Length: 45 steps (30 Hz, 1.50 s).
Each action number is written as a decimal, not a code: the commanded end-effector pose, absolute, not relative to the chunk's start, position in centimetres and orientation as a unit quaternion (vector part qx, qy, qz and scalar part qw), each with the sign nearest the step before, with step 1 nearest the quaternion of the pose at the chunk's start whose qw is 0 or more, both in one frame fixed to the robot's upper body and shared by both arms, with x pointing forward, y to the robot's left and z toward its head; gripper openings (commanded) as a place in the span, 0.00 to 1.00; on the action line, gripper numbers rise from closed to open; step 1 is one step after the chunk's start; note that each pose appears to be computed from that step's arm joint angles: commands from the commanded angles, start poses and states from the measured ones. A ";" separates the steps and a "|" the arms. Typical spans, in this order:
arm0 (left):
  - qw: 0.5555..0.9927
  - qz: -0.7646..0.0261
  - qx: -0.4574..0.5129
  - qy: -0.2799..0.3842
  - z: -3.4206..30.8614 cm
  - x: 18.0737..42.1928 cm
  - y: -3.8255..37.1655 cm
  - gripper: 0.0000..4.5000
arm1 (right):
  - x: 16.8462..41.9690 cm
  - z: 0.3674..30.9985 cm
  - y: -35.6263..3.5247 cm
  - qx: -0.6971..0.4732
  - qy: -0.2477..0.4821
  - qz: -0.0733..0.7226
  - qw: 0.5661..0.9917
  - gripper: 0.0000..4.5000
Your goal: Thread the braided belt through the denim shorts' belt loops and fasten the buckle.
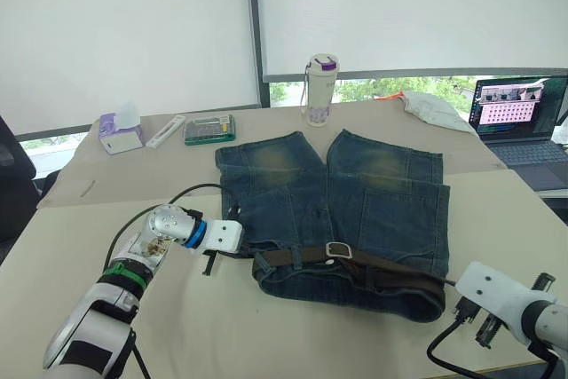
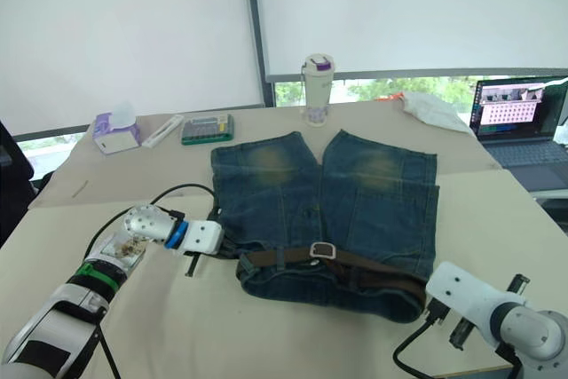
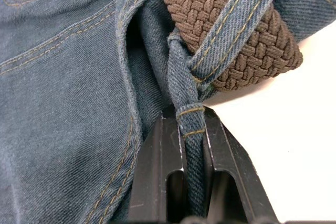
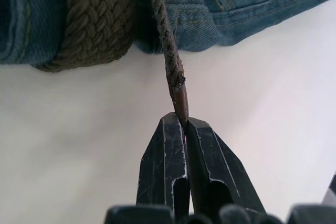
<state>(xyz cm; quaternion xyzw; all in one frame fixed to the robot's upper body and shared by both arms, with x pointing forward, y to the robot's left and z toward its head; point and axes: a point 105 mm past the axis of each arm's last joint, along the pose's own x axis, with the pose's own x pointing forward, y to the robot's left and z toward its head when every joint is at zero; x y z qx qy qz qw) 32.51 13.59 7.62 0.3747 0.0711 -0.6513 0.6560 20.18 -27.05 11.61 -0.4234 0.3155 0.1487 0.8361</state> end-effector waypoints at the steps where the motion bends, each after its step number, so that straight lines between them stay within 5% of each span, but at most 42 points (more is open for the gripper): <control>1: 0.710 -0.635 0.302 0.041 10.3 32.9 13.1 0.09 | 20.6 13.0 -24.7 -0.362 0.260 0.174 0.878 0.08; 8: 0.807 -0.589 0.030 0.036 15.8 31.5 12.5 0.64 | 19.6 14.8 -21.7 -0.196 0.158 0.203 0.946 0.62; 12: 0.902 -0.410 -0.134 -0.015 18.8 34.5 12.2 0.94 | 22.2 17.8 -21.1 -0.126 0.025 0.131 0.983 0.92; 13: 0.914 -0.380 -0.142 -0.019 18.9 34.9 12.1 0.99 | 22.8 18.2 -20.9 -0.120 0.006 0.122 0.985 0.93; 18: 0.953 -0.255 -0.162 -0.035 18.9 36.4 12.1 0.99 | 25.3 19.0 -19.2 -0.132 -0.056 0.114 0.983 0.93; 21: 0.958 -0.270 -0.086 -0.048 18.4 35.9 11.0 0.99 | 26.4 18.1 -17.8 -0.166 -0.049 0.156 0.973 0.93; 23: 0.926 -0.374 -0.024 -0.046 17.9 33.5 9.4 0.99 | 26.2 17.0 -16.8 -0.165 -0.021 0.230 0.959 0.93; 32: 0.857 -0.505 0.083 0.053 13.0 26.0 13.4 0.99 | 19.9 15.0 -19.3 -0.162 0.084 0.337 0.924 0.93; 38: 0.866 -0.477 0.077 0.130 10.2 22.5 18.0 0.99 | 15.5 14.3 -22.6 -0.150 0.144 0.310 0.928 0.93; 45: 0.871 -0.464 0.051 0.153 9.0 20.5 18.9 0.99 | 14.1 14.3 -24.6 -0.162 0.162 0.290 0.929 0.93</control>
